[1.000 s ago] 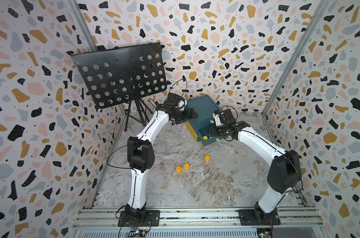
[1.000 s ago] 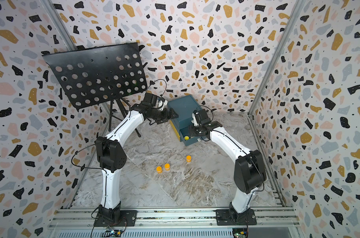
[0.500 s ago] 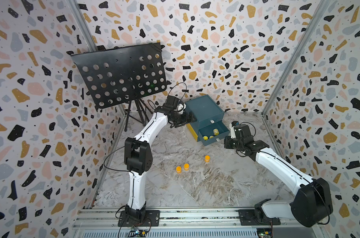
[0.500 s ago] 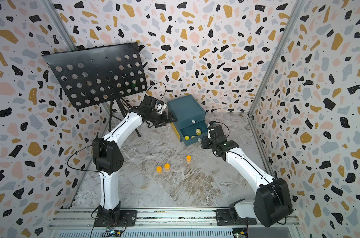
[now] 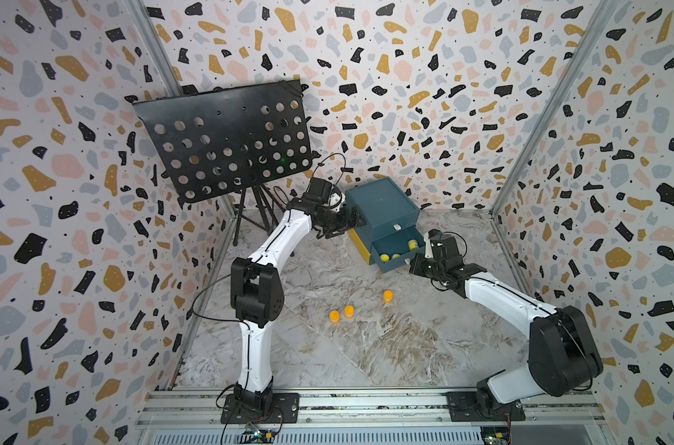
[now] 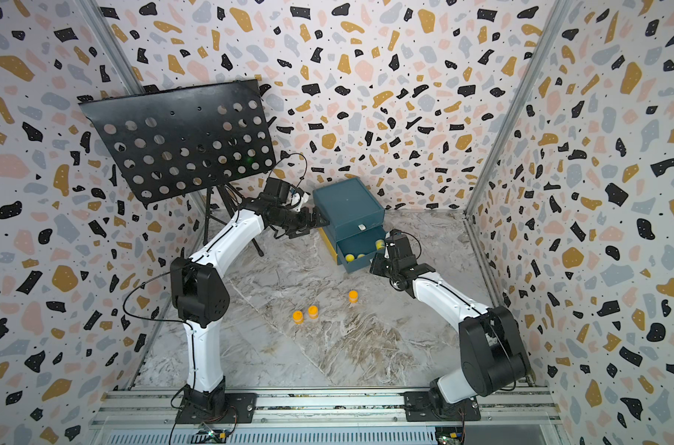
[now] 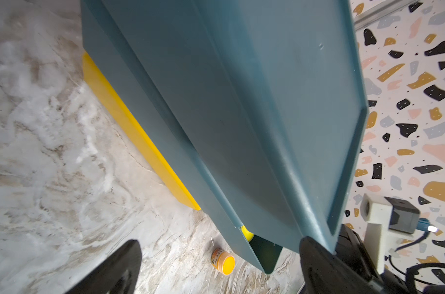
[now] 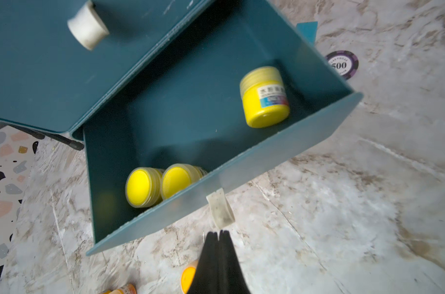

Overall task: Put the paint cans in the drawer according to color
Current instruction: Close the drawer in the storage box.

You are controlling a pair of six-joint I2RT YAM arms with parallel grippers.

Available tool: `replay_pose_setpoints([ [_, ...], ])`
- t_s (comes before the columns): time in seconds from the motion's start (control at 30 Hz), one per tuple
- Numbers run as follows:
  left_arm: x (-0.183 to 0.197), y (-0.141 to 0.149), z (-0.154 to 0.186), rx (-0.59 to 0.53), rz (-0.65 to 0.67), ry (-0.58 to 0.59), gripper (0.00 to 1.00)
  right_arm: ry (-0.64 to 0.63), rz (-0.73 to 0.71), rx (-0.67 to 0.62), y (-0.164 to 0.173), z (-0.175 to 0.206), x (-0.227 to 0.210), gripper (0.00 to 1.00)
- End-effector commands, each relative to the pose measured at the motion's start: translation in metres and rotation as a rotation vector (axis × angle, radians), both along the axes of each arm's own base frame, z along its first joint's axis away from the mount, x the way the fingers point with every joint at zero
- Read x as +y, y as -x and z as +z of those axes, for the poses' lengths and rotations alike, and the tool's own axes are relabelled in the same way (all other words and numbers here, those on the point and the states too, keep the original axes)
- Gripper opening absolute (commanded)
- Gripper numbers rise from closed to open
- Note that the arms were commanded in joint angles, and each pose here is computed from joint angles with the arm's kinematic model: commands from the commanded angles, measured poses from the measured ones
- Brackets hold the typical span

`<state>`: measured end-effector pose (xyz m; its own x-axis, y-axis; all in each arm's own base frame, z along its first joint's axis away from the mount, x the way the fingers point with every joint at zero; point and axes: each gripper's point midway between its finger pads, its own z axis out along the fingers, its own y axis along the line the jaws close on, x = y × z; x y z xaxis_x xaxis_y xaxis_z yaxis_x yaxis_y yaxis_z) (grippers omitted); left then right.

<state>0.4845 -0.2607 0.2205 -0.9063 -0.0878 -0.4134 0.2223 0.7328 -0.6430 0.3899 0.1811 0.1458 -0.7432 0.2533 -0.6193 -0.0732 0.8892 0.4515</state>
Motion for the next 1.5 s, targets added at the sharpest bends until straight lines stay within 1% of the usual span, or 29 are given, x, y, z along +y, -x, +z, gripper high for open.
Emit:
replay_pose_setpoints([
  [0.0, -0.007, -0.014, 0.066, -0.129, 0.026, 0.110, 1.00, -0.063, -0.016, -0.075, -0.020, 0.021, 0.009, 0.00],
  [0.07, -0.015, -0.023, 0.070, -0.122, 0.016, 0.135, 1.00, -0.081, -0.014, -0.078, -0.024, 0.018, 0.013, 0.00],
  [0.13, -0.021, -0.031, 0.063, -0.110, 0.015, 0.122, 1.00, -0.092, -0.015, -0.079, -0.029, 0.016, 0.016, 0.00],
  [0.27, -0.030, -0.045, 0.054, -0.102, 0.015, 0.132, 1.00, -0.137, -0.013, -0.098, -0.036, 0.018, 0.023, 0.00],
  [0.53, -0.034, -0.050, 0.016, -0.057, 0.001, 0.107, 1.00, -0.218, -0.013, -0.125, -0.052, 0.019, 0.036, 0.00],
  [0.67, -0.037, -0.051, 0.005, -0.033, -0.009, 0.111, 1.00, -0.258, -0.018, -0.129, -0.064, 0.017, 0.044, 0.00],
  [0.87, -0.035, -0.045, -0.015, 0.004, -0.025, 0.084, 1.00, -0.350, -0.056, -0.165, -0.088, 0.019, 0.053, 0.00],
  [1.03, -0.030, -0.028, -0.027, 0.046, -0.051, 0.058, 1.00, -0.471, -0.065, -0.189, -0.106, 0.023, 0.066, 0.00],
  [1.23, -0.023, -0.013, -0.037, 0.047, -0.072, 0.018, 1.00, -0.561, -0.067, -0.224, -0.111, 0.025, 0.070, 0.00],
  [1.3, -0.022, -0.012, -0.040, 0.057, -0.072, 0.017, 1.00, -0.575, -0.058, -0.240, -0.109, 0.028, 0.071, 0.06],
  [1.37, -0.023, -0.011, -0.040, 0.063, -0.079, 0.020, 1.00, -0.579, -0.050, -0.259, -0.104, 0.032, 0.069, 0.14],
  [1.43, -0.022, -0.010, -0.039, 0.061, -0.081, 0.011, 1.00, -0.566, -0.048, -0.277, -0.095, 0.034, 0.064, 0.26],
  [1.47, -0.021, -0.009, -0.038, 0.060, -0.081, 0.009, 1.00, -0.555, -0.051, -0.282, -0.090, 0.035, 0.061, 0.30],
])
